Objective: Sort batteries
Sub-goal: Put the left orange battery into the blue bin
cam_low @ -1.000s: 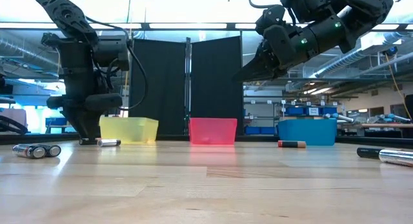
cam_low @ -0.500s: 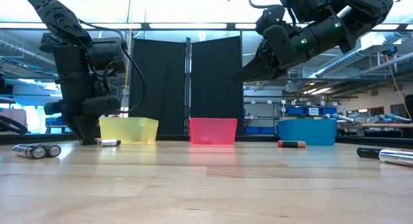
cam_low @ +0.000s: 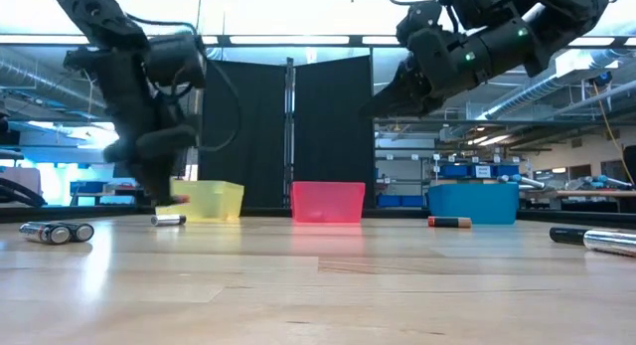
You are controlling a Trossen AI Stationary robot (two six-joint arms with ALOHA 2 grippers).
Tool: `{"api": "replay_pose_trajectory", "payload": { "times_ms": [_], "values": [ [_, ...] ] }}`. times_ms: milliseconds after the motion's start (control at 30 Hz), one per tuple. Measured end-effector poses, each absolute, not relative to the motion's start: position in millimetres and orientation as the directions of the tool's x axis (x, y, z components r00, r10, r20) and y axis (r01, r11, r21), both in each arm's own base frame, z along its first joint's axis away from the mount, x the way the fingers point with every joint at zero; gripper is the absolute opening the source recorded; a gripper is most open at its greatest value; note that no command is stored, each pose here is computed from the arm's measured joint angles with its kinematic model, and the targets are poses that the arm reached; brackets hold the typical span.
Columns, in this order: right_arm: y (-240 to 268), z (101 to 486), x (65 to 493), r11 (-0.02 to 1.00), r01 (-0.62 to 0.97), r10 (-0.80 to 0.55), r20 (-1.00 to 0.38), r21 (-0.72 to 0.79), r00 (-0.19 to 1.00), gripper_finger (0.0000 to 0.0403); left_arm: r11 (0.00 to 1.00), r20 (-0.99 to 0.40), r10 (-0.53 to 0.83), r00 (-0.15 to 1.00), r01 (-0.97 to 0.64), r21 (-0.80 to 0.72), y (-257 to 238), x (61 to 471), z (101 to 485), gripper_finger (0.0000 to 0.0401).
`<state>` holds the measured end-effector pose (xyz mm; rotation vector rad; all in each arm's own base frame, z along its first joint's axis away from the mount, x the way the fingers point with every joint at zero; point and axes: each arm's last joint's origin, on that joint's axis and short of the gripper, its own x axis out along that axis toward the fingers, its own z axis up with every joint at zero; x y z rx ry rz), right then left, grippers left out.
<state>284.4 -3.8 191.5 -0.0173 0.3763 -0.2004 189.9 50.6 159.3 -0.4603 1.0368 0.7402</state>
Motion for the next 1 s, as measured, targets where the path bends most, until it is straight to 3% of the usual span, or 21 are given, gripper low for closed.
{"api": "replay_pose_trajectory", "payload": {
  "times_ms": [167, 300, 400, 567, 733, 1000],
  "values": [
    [-4, 202, 276, 0.98, 0.185, -0.198, -0.358, -0.071, 0.912, 0.0022, 0.796, -0.734, 0.309, 0.605, -0.587, -0.149, 43, 218, 177, 0.0046],
    [-3, 195, 268, 0.983, 0.182, -0.18, -0.338, -0.027, 0.924, 0.0017, 0.891, -0.499, 0.236, 0.834, -0.391, -0.231, 38, 237, 189, 0.0046],
    [-2, 190, 266, 0.987, 0.149, -0.133, -0.23, 0.054, 0.964, 0.0014, 0.926, -0.312, 0.146, 0.939, -0.241, -0.292, 35, 243, 190, 0.0046],
    [2, 186, 271, 0.985, 0.101, -0.091, -0.073, 0.138, 0.993, 0.003, 0.946, -0.086, 0.045, 0.995, -0.07, -0.316, 33, 257, 191, 0.0046],
    [1, 192, 286, 0.973, 0.138, -0.136, -0.022, 0.184, 0.99, 0.0067, 0.978, 0.057, -0.006, 0.998, 0.018, -0.209, 32, 272, 195, 0.0046],
    [1, 220, 294, 0.965, 0.124, -0.151, 0.104, 0.232, 0.983, 0.0137, 0.989, 0.144, -0.05, 0.988, 0.069, -0.133, 32, 284, 199, 0.0046]
  ]
}}
